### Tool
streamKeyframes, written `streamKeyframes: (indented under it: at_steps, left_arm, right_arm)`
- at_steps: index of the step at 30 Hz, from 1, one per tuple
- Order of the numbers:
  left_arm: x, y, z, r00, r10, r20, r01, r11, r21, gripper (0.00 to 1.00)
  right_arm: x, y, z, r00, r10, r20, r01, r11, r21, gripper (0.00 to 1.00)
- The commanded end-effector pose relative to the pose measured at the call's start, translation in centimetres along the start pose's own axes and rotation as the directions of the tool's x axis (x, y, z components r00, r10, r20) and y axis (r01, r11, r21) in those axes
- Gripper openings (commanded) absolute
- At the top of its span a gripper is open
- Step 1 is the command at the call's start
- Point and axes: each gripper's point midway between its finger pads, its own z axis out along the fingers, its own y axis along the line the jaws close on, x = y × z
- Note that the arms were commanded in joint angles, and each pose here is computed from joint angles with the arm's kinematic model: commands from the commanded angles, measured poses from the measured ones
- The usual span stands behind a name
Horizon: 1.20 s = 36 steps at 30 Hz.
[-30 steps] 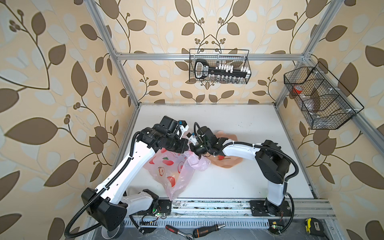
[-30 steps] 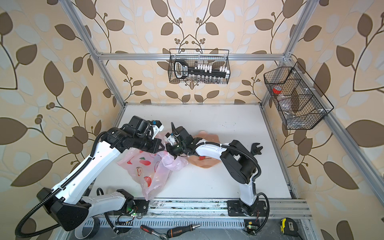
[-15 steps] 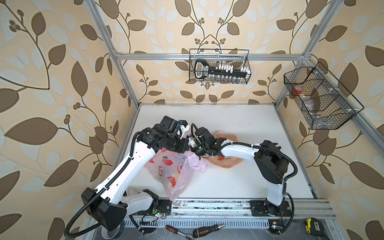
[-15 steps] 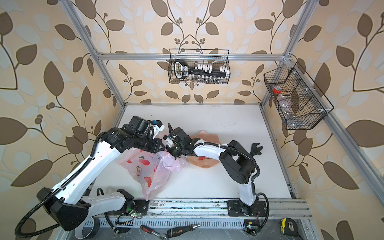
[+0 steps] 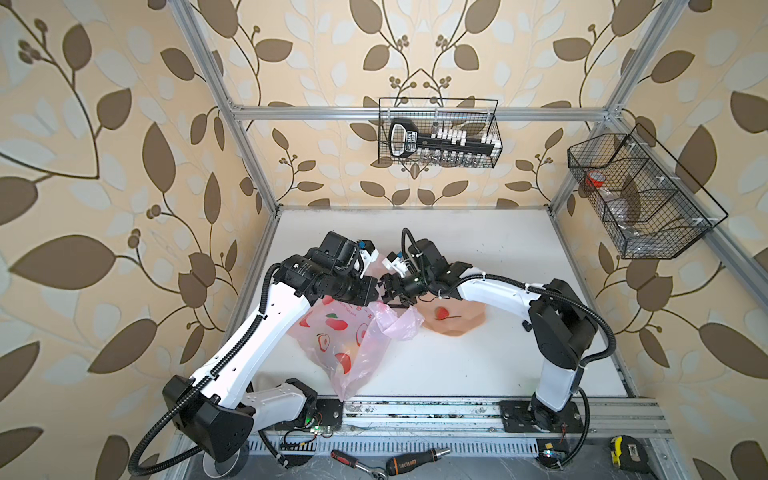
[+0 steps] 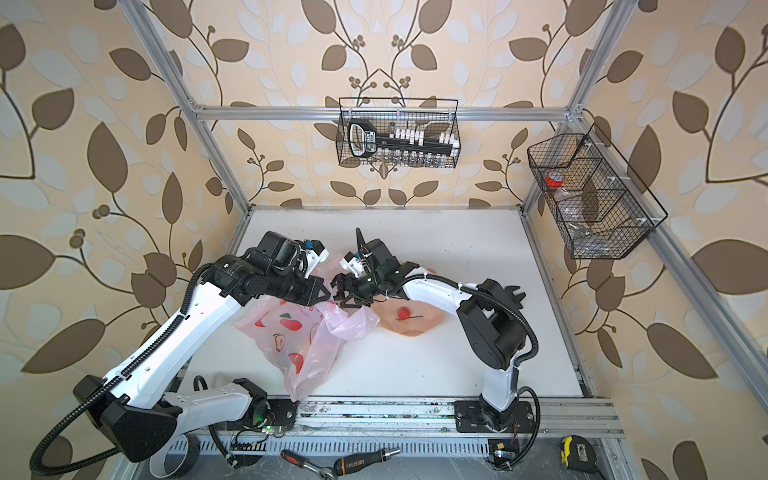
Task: Place the fruits into the plastic bag
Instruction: 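Carry the plum into the pink bag and open the right gripper, then withdraw the right gripper from the bag toward the plate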
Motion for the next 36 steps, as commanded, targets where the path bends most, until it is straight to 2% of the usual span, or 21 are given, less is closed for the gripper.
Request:
streamKeyframes:
  at_steps: [1, 10, 15, 17, 21, 27, 36]
  left_arm:
    - [-0.1, -0.6, -1.0, 1.0, 0.024, 0.02, -0.024, 1.0, 0.019, 0.0]
    - [-0.1, -0.6, -0.9, 1.0, 0.023, 0.018, -0.023, 1.0, 0.021, 0.0]
    - [-0.2, -0.6, -0.9, 1.0, 0.021, 0.018, -0.021, 1.0, 0.022, 0.0]
    - [-0.2, -0.6, -0.9, 1.0, 0.021, 0.018, -0.021, 1.0, 0.022, 0.0]
    - [-0.2, -0.6, -0.9, 1.0, 0.021, 0.02, -0.021, 0.999, 0.024, 0.0]
    - [-0.4, -0.7, -0.7, 1.0, 0.021, 0.018, -0.022, 0.999, 0.03, 0.0]
    - [-0.6, -0.8, -0.6, 1.0, 0.021, 0.016, -0.022, 0.999, 0.034, 0.0]
  right_arm:
    - [-0.8, 0.2, -1.6, 0.998, -0.03, 0.05, 0.028, 0.999, 0.043, 0.89]
    - [-2.4, -1.4, -4.4, 0.988, -0.014, 0.157, -0.004, 0.994, 0.111, 0.89]
    - [-2.9, -2.9, -6.7, 0.977, -0.049, 0.21, -0.007, 0.966, 0.26, 0.89]
    - [-2.9, -4.5, -8.4, 0.971, -0.078, 0.227, -0.016, 0.922, 0.387, 0.88]
    - [-2.6, -7.5, -12.4, 0.958, -0.146, 0.245, -0.039, 0.786, 0.618, 0.85]
    - [-1.6, -9.8, -15.4, 0.958, -0.199, 0.208, -0.03, 0.649, 0.76, 0.82]
    - [0.4, -12.5, -15.6, 0.973, -0.197, 0.121, 0.017, 0.581, 0.814, 0.71]
